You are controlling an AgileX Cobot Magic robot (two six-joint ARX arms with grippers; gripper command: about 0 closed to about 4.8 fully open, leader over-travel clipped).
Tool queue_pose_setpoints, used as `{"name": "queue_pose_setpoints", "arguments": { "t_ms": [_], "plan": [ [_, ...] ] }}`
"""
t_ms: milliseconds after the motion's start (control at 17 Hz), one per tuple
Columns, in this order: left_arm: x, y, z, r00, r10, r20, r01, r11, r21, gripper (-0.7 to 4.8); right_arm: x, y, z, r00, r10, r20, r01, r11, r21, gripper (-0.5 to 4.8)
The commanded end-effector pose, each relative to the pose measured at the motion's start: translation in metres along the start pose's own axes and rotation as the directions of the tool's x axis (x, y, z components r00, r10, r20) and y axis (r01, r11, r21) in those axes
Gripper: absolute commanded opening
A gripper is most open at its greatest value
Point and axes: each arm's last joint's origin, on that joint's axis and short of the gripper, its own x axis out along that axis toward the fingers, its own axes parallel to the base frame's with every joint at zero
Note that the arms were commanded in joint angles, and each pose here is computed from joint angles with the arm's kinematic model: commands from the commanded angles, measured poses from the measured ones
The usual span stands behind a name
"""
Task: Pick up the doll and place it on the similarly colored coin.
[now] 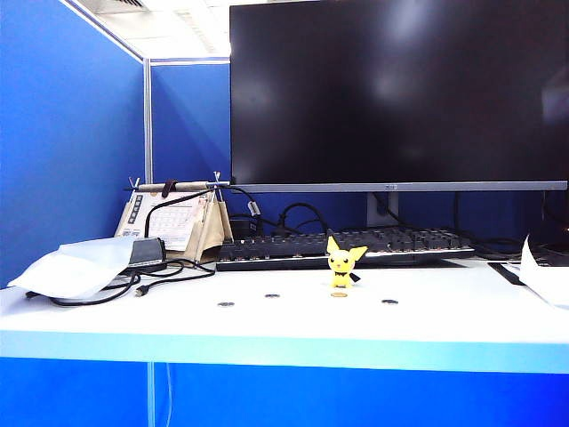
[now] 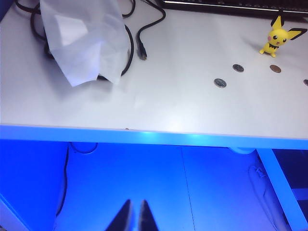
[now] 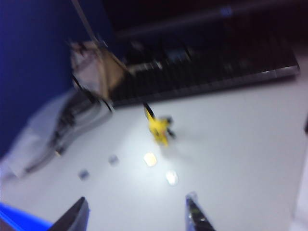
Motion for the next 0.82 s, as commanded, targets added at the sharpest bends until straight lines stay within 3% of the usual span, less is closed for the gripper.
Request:
{"name": "queue_pose_setpoints", "arguments": {
  "t_ms": [59,176,294,411,529,705,822],
  "plan": [
    [0.0,0.0,0.0,1.0,0.006,0.006,-0.006,1.0,0.0,0.3,-0.004,0.016,0.045,0.993,0.062,0.096,-0.058,0.997,-0.045,2.57],
    [0.0,0.0,0.0,1.0,0.006,0.006,-0.006,1.0,0.0,0.3,0.002,0.028,0.076,0.985,0.159,0.065,-0.15,0.98,-0.128,2.56],
    [0.0,0.0,0.0,1.0,0.007,0.006,-0.007,1.0,0.0,0.3,0.025,0.038,0.111,0.966,0.252,-0.05,-0.257,0.956,-0.14,2.57],
    [0.0,0.0,0.0,1.0,0.006,0.006,-0.006,1.0,0.0,0.3,0.059,0.03,0.142,0.907,0.399,-0.137,-0.413,0.905,-0.096,2.75],
    [0.0,0.0,0.0,1.0,0.007,0.006,-0.007,1.0,0.0,0.3,0.093,0.0,0.158,0.838,0.507,-0.199,-0.52,0.854,-0.012,2.75],
    [0.0,0.0,0.0,1.0,0.008,0.007,-0.008,1.0,0.0,0.3,0.137,-0.053,0.152,0.827,0.508,-0.242,-0.493,0.861,0.122,2.76],
    [0.0,0.0,0.0,1.0,-0.004,0.004,0.004,1.0,0.0,0.3,0.17,-0.077,0.125,0.79,0.533,-0.303,-0.47,0.844,0.26,3.34]
  ]
}}
